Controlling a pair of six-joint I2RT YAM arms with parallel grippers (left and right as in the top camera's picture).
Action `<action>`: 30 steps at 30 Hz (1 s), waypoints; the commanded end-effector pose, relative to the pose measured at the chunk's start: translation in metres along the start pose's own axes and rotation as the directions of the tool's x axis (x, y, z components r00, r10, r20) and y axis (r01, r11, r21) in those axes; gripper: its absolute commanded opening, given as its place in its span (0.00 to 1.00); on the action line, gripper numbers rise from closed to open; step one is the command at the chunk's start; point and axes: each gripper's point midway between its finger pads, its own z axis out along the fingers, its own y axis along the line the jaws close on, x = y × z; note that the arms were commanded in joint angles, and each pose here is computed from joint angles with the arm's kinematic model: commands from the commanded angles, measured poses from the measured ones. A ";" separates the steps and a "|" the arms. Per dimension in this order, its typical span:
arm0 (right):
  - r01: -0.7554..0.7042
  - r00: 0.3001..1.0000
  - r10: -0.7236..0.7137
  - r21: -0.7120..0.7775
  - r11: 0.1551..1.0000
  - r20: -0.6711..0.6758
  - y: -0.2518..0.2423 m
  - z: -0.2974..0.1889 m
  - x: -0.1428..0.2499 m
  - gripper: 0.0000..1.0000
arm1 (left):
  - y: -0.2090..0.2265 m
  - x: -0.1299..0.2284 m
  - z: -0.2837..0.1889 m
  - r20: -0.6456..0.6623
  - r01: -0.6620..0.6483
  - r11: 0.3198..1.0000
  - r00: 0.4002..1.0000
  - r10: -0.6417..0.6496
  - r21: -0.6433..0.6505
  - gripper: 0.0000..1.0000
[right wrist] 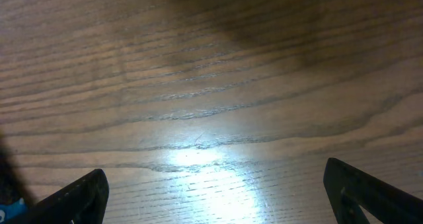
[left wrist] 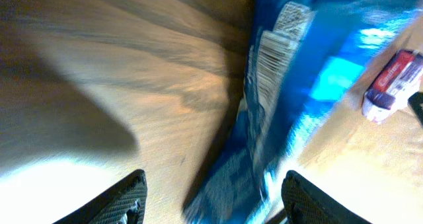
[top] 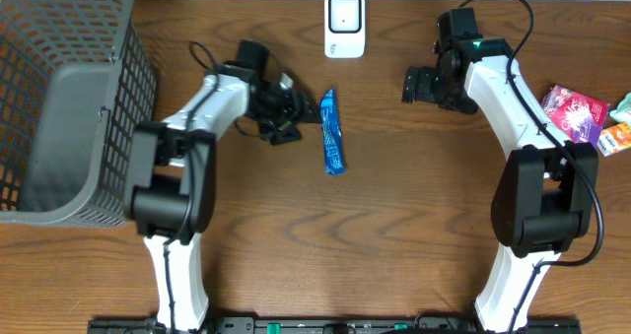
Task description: Scan the item barcode
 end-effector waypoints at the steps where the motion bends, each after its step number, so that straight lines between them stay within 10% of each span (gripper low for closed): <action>1: -0.005 1.000 0.005 0.008 1.000 0.011 0.002 -0.005 0.000 0.99 | -0.028 -0.009 -0.068 0.172 -0.117 0.992 0.978 0.122 -0.037 0.67; 10: -0.003 1.000 0.003 0.007 1.000 0.011 0.003 -0.005 0.001 0.99 | -0.062 0.031 -0.127 0.287 -0.192 0.971 0.931 0.226 -0.144 0.56; 14: -0.002 1.000 0.002 0.007 1.000 0.011 0.003 -0.005 0.001 0.99 | -0.070 0.054 -0.101 0.208 -0.233 0.960 0.942 0.263 -0.158 0.36; 30: 0.002 1.000 -0.002 0.005 1.000 0.010 0.005 -0.005 0.002 0.99 | -0.042 0.101 0.006 0.019 -0.304 0.874 0.942 0.335 -0.380 0.34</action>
